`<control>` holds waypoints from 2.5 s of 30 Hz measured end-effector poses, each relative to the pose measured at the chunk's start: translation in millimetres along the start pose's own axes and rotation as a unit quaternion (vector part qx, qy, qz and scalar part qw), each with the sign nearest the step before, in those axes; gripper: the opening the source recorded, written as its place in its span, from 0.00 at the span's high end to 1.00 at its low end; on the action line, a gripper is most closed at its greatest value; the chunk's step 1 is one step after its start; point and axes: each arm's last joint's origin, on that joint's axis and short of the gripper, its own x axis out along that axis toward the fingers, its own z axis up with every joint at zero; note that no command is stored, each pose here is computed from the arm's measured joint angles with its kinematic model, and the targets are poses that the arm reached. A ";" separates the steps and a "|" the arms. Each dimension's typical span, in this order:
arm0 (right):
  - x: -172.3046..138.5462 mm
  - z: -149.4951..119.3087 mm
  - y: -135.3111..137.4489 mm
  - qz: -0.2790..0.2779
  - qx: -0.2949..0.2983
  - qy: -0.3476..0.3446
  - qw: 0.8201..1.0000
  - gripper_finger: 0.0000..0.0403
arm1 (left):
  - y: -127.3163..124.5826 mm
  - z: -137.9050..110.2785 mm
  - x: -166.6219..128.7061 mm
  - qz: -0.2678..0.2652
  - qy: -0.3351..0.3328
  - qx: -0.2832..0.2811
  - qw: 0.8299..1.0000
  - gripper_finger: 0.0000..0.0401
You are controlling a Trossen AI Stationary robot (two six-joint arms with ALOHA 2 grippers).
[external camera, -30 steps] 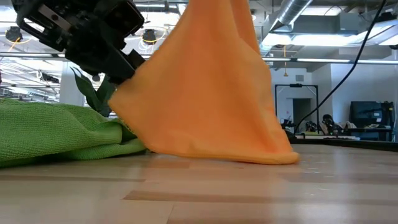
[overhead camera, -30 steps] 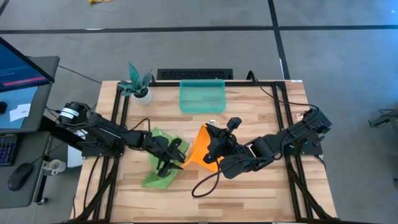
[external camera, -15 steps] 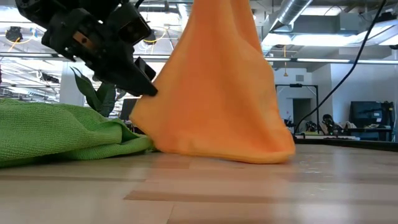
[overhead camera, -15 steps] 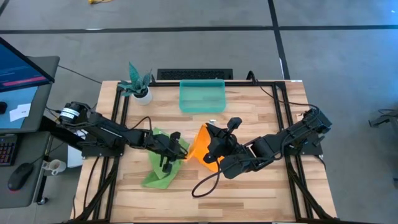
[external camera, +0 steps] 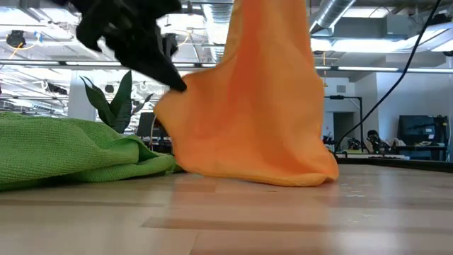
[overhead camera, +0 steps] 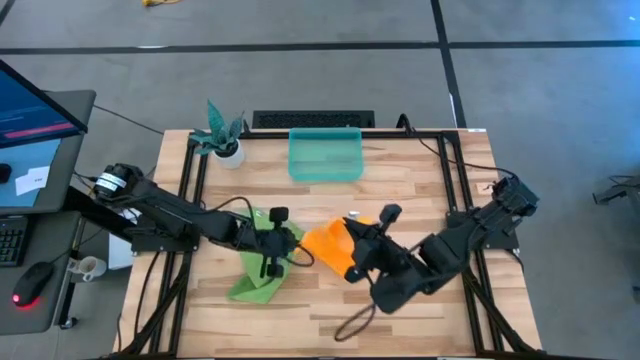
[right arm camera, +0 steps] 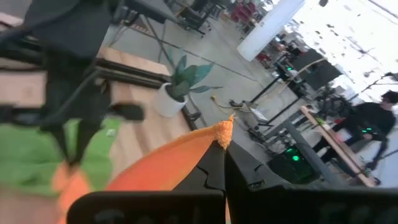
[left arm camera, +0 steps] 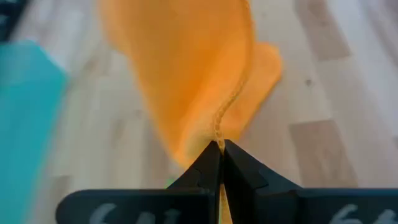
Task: Roll microfiber towels into tight, uniform cylinder then place into a basket
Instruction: Roll the orange microfiber cloth
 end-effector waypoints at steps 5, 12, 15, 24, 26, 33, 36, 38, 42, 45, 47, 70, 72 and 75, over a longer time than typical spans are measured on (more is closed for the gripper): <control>-20.1 -7.5 0.5 0.020 0.012 -0.002 1.000 0.97 | -4.5 28.0 -28.0 0.053 0.043 0.048 0.997 1.00; -38.8 -21.9 -5.8 0.046 0.045 0.020 0.998 0.97 | 4.6 61.9 -64.9 0.119 0.062 0.076 0.988 1.00; -42.8 -28.5 -12.5 0.044 0.067 0.035 0.996 0.97 | 10.7 75.7 -78.5 0.136 0.056 0.075 0.986 1.00; -51.7 -47.8 -36.3 0.015 0.114 0.074 0.991 0.97 | 28.5 115.2 -117.0 0.147 0.013 0.099 0.984 1.00; -49.5 -48.1 -38.9 0.005 0.124 0.068 0.990 0.97 | 34.2 120.3 -122.0 0.152 0.010 0.107 0.983 1.00; -43.9 -49.7 -42.8 0.022 0.132 0.107 0.985 0.97 | 55.6 125.4 -121.7 0.142 0.022 0.118 0.983 1.00; -42.4 -49.9 -44.3 0.026 0.133 0.116 0.984 0.97 | 64.5 120.4 -116.8 0.123 0.045 0.108 0.986 1.00; -41.0 -50.1 -44.0 0.031 0.124 0.124 0.984 0.97 | 71.1 117.8 -112.3 0.126 0.059 0.099 0.985 1.00; -35.6 -49.8 -49.0 0.026 0.103 0.127 0.986 0.97 | 85.9 117.3 -100.5 0.142 0.071 0.084 0.984 1.00; -27.8 -49.5 -58.1 0.016 0.090 0.133 0.987 0.97 | 97.5 118.5 -90.8 0.153 0.075 0.083 0.982 1.00; -21.5 -49.5 -64.8 0.008 0.079 0.140 0.987 0.97 | 105.7 121.9 -83.9 0.165 0.069 0.085 0.980 1.00; -7.8 -107.7 -85.7 -0.019 0.064 0.202 0.977 0.97 | 124.3 116.9 -65.0 0.068 0.118 0.005 0.991 1.00; -12.7 -118.6 -74.9 -0.005 0.100 0.221 0.970 0.97 | 111.1 114.3 -58.9 0.045 0.121 -0.003 0.992 1.00; -22.0 -136.4 -52.2 0.021 0.154 0.262 0.953 0.97 | 86.5 103.2 -51.4 0.007 0.150 -0.007 0.989 1.00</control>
